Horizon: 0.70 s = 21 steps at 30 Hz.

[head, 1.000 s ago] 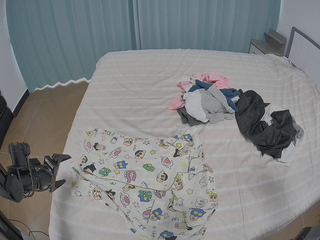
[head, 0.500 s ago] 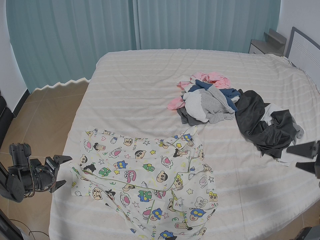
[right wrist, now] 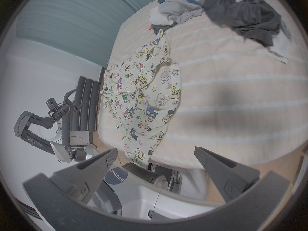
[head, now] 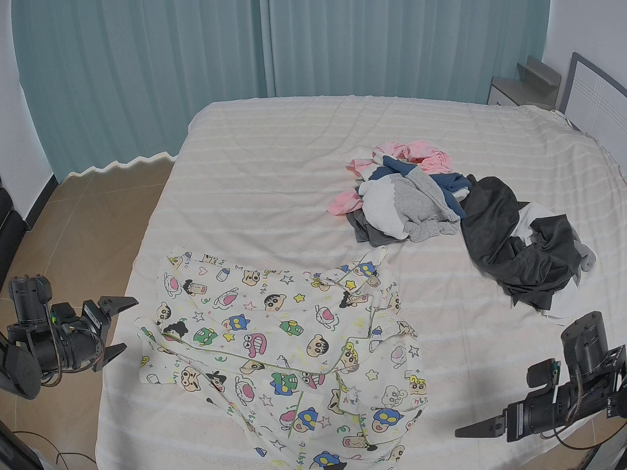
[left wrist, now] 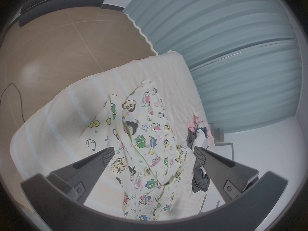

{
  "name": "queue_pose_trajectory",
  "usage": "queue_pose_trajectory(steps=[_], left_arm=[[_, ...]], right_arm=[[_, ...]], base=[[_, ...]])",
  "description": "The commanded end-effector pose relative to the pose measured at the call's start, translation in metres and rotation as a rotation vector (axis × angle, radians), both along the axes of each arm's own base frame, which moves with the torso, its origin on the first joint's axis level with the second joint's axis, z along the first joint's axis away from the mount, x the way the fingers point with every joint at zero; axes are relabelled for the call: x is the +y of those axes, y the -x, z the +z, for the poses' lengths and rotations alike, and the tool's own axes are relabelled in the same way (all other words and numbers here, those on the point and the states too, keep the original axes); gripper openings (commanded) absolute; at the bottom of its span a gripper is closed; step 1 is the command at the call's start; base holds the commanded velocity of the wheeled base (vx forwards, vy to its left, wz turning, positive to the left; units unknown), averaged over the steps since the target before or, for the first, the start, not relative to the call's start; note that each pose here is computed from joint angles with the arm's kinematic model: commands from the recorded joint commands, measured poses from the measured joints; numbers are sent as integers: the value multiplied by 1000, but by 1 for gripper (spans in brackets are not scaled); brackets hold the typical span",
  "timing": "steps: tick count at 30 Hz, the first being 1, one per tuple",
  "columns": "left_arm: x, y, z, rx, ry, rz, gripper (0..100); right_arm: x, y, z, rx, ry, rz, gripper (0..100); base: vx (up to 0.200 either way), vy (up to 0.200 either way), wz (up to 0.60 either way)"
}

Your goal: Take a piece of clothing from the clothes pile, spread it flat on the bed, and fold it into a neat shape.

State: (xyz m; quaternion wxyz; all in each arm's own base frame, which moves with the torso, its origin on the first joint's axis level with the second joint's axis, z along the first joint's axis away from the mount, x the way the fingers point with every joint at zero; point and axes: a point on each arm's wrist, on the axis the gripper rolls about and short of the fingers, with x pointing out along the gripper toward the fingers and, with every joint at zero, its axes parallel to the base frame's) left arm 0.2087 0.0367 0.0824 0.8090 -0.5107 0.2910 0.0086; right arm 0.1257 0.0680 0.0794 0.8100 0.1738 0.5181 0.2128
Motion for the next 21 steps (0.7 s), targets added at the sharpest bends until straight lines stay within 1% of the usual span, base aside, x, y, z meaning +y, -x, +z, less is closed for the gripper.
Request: queue_pose_trajectory(steps=[1,2,5,7,10,12,14,16,19,20,21], left_arm=[[-4,19,30,-129,-31,-38,100],[0,23,33,-146,-78,-36,100],[7,30,34,-154,-166,-38,100],[11,34,34,-152,-188,-45,100],[10,38,33,-137,-145,-100,100],[8,39,30,-113,-112,-135,100],[8,39,28,-101,-101,-145,100],[8,39,27,-97,-100,-146,100],[8,38,27,-96,-101,-149,100],[8,39,26,-95,-100,-149,100],[8,39,26,-93,-100,-149,100]], right_arm=[[10,-22,-36,116,30,52,100],[9,-28,-39,100,15,34,100],[9,-36,-45,81,-12,24,100],[10,-41,-49,63,-29,21,100],[11,-51,-57,49,-38,12,100],[13,-57,-67,62,-36,14,100],[15,-61,-77,71,-30,14,100],[16,-66,-84,56,-36,8,100],[16,-78,-86,-3,-64,-14,100],[17,-91,-85,-76,-90,-29,100],[19,-100,-85,-107,-101,-31,100]], base=[[0,0,0],[0,0,0],[0,0,0],[0,0,0],[0,0,0],[0,0,0],[0,0,0],[0,0,0],[0,0,0],[0,0,0],[0,0,0]])
